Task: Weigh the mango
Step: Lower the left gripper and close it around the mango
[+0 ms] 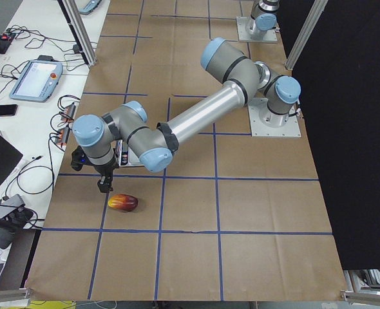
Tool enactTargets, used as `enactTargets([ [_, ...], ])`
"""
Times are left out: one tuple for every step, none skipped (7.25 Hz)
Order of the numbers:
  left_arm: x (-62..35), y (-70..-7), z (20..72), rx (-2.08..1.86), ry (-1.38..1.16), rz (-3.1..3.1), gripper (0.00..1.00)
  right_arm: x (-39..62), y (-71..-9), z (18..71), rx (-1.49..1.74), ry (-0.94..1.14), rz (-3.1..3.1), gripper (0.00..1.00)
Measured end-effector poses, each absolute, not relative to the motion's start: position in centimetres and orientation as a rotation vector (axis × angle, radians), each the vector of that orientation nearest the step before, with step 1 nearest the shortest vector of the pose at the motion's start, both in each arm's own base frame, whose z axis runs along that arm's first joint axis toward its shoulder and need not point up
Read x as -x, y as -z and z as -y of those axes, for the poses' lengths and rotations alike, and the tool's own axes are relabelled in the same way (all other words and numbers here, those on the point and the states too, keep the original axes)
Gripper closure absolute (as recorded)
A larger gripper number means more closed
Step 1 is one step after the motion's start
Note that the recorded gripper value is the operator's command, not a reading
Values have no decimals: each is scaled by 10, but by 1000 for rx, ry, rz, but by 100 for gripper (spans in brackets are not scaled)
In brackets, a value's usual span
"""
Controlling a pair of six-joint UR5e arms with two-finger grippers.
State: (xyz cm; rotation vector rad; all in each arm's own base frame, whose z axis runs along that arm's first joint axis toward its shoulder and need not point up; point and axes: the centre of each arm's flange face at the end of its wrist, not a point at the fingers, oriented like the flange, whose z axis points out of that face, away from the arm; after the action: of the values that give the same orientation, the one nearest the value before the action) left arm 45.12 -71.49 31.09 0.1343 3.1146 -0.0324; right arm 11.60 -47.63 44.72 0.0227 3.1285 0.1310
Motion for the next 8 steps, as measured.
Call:
enactTargets([
  [-464, -284, 714, -140, 27, -3142, 0, -116, -447, 476, -23, -130, -3129, 0],
  [-472, -260, 715, -139, 20, -3162, 0, -116, -447, 476, -23, -130, -3129, 0],
  [-476, -238, 717, -137, 8, -3175, 0, -116, -447, 476, -23, -130, -3129, 0],
  [-479, -218, 719, -135, 0, -3183, 0, -116, -447, 476, -23, -130, -3128, 0],
  [-479, -203, 723, -133, 3, -3183, 0, -116, -447, 476, -23, -131, -3129, 0],
  [-478, -193, 727, -133, 11, -3180, 5, -116, -447, 476, -23, -131, -3128, 0],
  [-477, -186, 729, -133, 14, -3180, 21, -116, -447, 476, -23, -130, -3129, 0],
  [-477, -183, 730, -132, 13, -3181, 37, -116, -448, 476, -23, -129, -3129, 0],
])
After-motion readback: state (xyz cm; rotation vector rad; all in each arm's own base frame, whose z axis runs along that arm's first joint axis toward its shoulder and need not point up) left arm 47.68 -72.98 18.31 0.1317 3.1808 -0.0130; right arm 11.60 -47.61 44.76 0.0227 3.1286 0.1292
